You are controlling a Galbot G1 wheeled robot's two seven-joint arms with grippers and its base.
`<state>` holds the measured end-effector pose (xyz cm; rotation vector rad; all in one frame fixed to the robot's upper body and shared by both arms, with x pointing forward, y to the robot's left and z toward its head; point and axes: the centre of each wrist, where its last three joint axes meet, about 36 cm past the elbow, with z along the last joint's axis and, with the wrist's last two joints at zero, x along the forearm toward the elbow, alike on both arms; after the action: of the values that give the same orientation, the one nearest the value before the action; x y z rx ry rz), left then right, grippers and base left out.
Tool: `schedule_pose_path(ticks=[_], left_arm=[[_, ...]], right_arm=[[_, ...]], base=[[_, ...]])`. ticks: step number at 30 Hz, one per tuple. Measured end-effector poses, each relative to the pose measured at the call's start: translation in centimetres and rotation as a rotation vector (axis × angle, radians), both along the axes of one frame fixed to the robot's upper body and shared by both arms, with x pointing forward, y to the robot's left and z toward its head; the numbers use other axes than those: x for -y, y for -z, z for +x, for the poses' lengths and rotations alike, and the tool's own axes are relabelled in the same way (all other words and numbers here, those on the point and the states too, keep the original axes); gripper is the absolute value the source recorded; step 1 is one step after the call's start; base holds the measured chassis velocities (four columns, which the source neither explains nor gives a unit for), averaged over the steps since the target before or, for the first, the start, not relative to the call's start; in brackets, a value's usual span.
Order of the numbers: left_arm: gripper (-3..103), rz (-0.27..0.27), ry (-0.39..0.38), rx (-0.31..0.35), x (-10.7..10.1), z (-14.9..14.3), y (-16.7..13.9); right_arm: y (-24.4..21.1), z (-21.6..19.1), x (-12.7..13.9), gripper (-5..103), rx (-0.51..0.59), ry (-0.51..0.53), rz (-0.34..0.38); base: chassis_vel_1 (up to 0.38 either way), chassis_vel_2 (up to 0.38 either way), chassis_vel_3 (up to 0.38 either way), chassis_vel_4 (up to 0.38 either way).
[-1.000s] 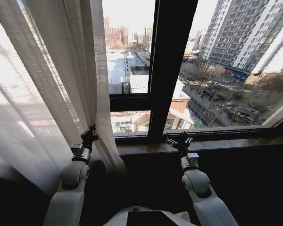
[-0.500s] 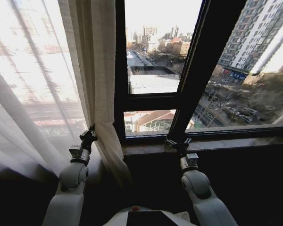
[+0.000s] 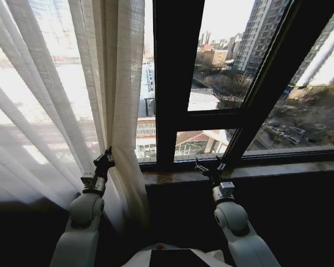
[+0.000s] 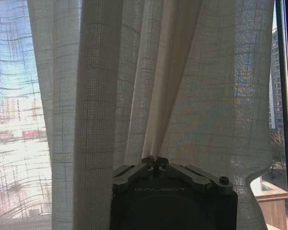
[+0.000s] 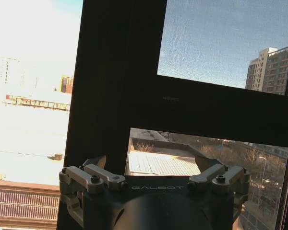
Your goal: Open the curtains by pulling them apart, changing their state from closed to fully open.
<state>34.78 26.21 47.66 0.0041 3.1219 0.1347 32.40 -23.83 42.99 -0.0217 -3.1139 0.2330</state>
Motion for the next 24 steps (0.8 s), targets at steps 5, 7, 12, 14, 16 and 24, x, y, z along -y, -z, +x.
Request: schedule_pose_path(ticks=[5,7,12,14,16,24], left_arm=[[0,0.001,-0.002,0.005,-0.01,-0.23,-0.01],[0,0.001,-0.003,0.005,-0.01,-0.27,-0.01],[0,0.001,-0.005,0.004,0.02,-0.62,0.06],[0,0.001,-0.006,0.004,0.02,-0.67,0.06],[0,0.001,-0.007,0.006,-0.02,-0.73,0.08],[0,0.000,-0.009,0.006,-0.05,-0.85,0.17]], right_arm=[[-0.09,-0.18,-0.16,100,0.002,-0.005,-0.001],[-0.08,-0.21,-0.21,100,0.001,-0.006,-0.001],[0.05,-0.37,-0.63,100,-0.002,-0.016,-0.006],[0.08,-0.39,-0.68,100,-0.002,-0.018,-0.007],[0.11,-0.44,-0.78,100,-0.003,-0.019,-0.008],[0.22,-0.56,-0.93,100,0.001,-0.028,-0.005]], base=[[0.344,0.360,-0.344,-0.361],[0.343,0.353,-0.342,-0.355],[0.335,0.365,-0.340,-0.354],[0.353,0.362,-0.345,-0.350],[0.370,0.340,-0.362,-0.345],[0.355,0.344,-0.369,-0.335]])
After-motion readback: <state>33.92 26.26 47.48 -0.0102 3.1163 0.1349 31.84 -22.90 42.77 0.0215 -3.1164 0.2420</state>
